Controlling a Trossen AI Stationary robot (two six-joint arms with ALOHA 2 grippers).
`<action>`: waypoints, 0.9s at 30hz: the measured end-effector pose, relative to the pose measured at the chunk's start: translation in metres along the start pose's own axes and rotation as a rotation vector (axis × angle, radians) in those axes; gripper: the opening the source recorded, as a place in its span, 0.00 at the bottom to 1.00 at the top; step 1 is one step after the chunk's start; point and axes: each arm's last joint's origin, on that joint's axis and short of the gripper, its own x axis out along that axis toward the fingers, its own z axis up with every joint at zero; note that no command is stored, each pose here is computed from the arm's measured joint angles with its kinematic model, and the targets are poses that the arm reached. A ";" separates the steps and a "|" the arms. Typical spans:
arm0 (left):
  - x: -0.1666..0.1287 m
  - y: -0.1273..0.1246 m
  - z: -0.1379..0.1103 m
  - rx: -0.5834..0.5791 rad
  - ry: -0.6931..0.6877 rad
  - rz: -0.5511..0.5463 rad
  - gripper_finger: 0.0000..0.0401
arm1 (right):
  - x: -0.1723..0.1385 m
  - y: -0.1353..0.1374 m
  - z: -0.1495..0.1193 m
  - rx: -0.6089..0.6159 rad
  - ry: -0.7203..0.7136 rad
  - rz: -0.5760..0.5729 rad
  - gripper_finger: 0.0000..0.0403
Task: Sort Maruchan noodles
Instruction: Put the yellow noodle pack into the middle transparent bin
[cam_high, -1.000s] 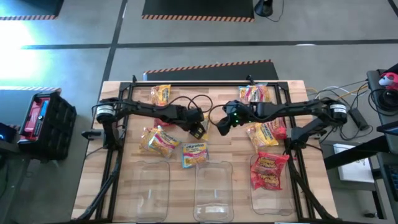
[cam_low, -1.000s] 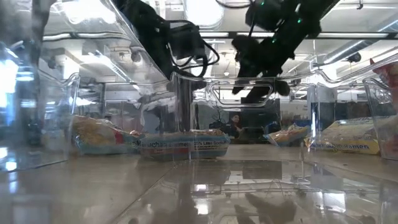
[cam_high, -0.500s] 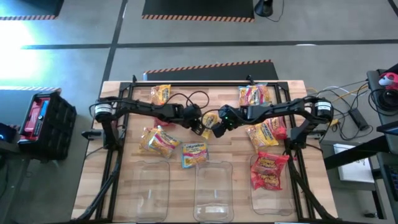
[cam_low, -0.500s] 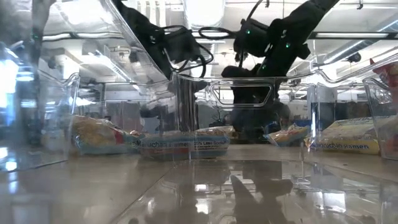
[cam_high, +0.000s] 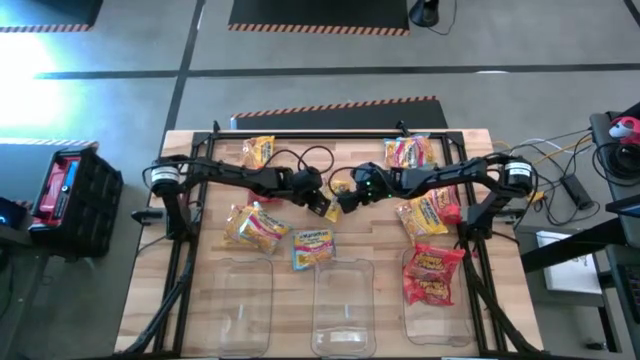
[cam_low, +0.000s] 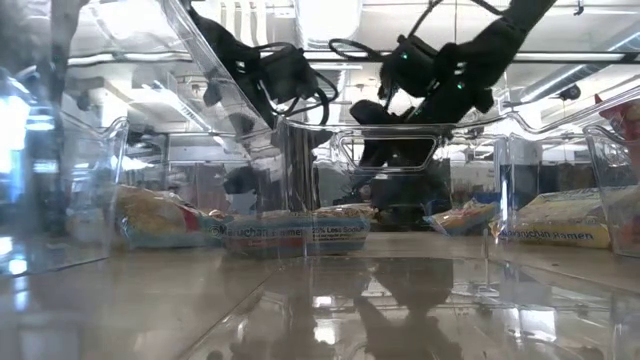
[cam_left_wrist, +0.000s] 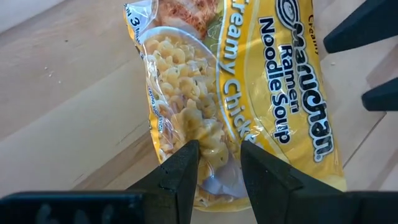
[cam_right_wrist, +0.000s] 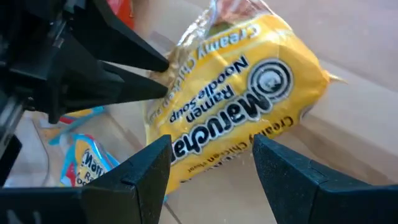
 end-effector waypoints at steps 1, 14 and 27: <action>0.000 0.000 0.000 -0.003 0.000 0.000 0.27 | 0.000 -0.003 -0.003 0.009 0.004 -0.003 0.53; 0.001 0.000 0.002 -0.028 -0.021 0.004 0.27 | 0.005 -0.023 -0.014 0.177 -0.097 0.089 0.53; 0.001 -0.001 0.003 -0.068 -0.034 -0.008 0.27 | 0.011 -0.032 -0.013 0.204 -0.162 0.066 0.53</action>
